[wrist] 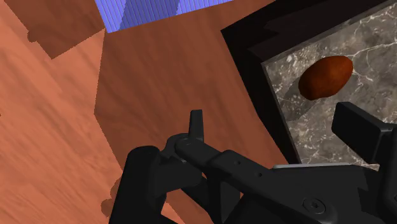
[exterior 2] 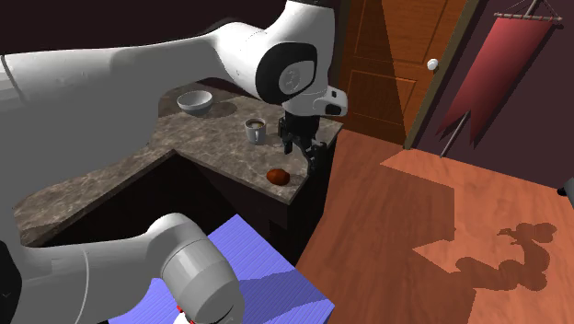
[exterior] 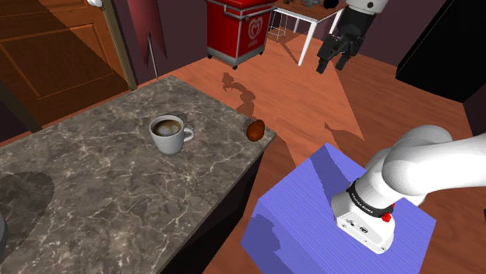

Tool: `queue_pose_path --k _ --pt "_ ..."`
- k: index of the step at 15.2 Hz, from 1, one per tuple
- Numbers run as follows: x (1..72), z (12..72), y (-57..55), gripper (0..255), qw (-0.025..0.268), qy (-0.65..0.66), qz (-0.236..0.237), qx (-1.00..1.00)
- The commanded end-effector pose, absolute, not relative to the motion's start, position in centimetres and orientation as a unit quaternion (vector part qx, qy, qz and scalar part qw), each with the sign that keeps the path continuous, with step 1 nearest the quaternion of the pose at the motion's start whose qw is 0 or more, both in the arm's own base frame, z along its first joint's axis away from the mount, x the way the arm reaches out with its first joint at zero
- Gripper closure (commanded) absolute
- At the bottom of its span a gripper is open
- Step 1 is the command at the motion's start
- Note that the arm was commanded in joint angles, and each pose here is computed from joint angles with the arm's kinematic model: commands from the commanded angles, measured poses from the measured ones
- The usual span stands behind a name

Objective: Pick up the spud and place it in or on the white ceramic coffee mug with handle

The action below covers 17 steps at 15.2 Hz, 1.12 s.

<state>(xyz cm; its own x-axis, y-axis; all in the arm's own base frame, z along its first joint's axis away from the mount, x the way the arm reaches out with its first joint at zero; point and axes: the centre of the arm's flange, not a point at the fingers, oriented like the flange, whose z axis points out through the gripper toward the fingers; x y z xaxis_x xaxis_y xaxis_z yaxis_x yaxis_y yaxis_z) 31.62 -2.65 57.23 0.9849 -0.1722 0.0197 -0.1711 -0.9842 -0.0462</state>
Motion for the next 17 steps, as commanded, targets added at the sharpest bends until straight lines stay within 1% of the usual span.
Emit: queue_pose_path --k 1,17 --pt "31.6 57.2 -2.6 0 0.022 0.086 -0.012 -0.996" --pt "37.2 41.9 9.8 0 0.053 0.337 0.017 -0.940"
